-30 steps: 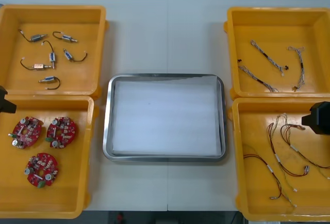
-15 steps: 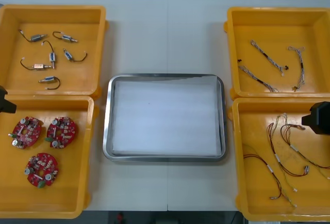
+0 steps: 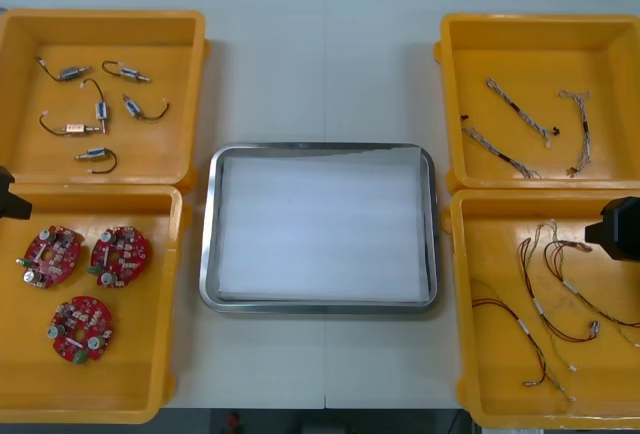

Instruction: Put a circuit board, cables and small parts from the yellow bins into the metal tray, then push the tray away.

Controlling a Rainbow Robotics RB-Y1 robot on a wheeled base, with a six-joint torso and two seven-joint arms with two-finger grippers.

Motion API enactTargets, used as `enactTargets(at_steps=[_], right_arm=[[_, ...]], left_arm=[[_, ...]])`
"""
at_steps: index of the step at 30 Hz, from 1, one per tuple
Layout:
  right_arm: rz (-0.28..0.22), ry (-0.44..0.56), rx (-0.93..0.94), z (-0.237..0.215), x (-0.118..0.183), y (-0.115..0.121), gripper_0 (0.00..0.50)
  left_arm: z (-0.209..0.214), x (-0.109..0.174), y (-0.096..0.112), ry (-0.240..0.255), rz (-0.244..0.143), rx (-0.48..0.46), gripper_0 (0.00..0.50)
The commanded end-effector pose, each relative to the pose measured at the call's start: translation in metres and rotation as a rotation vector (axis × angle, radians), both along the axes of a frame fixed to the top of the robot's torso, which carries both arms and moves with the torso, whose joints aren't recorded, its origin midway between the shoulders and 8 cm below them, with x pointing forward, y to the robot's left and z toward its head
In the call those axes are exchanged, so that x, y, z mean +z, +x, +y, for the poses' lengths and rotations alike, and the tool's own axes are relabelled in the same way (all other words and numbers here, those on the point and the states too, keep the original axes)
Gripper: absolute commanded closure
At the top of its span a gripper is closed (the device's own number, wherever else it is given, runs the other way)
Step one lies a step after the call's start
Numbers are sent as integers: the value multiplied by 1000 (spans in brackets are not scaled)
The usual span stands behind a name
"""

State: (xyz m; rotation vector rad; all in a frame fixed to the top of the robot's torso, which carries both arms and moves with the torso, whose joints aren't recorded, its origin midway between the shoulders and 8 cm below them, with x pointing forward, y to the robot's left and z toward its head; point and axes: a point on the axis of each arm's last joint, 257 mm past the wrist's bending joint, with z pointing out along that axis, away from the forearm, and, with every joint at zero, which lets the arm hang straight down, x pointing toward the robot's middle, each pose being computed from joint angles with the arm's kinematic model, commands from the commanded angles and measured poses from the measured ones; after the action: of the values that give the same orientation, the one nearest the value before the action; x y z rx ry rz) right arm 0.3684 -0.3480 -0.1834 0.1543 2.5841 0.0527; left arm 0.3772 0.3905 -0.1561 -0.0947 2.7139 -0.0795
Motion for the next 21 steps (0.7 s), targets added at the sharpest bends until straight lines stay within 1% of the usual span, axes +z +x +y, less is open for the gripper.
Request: enactTargets(at_steps=[1,21], right_arm=[[-2,25,-42,-3,-1,-4,0],[-2,25,-42,-3,-1,-4,0]], left_arm=[[21,12,-6,111,-15,-89,0],[21,12,-6,111,-15,-89,0]])
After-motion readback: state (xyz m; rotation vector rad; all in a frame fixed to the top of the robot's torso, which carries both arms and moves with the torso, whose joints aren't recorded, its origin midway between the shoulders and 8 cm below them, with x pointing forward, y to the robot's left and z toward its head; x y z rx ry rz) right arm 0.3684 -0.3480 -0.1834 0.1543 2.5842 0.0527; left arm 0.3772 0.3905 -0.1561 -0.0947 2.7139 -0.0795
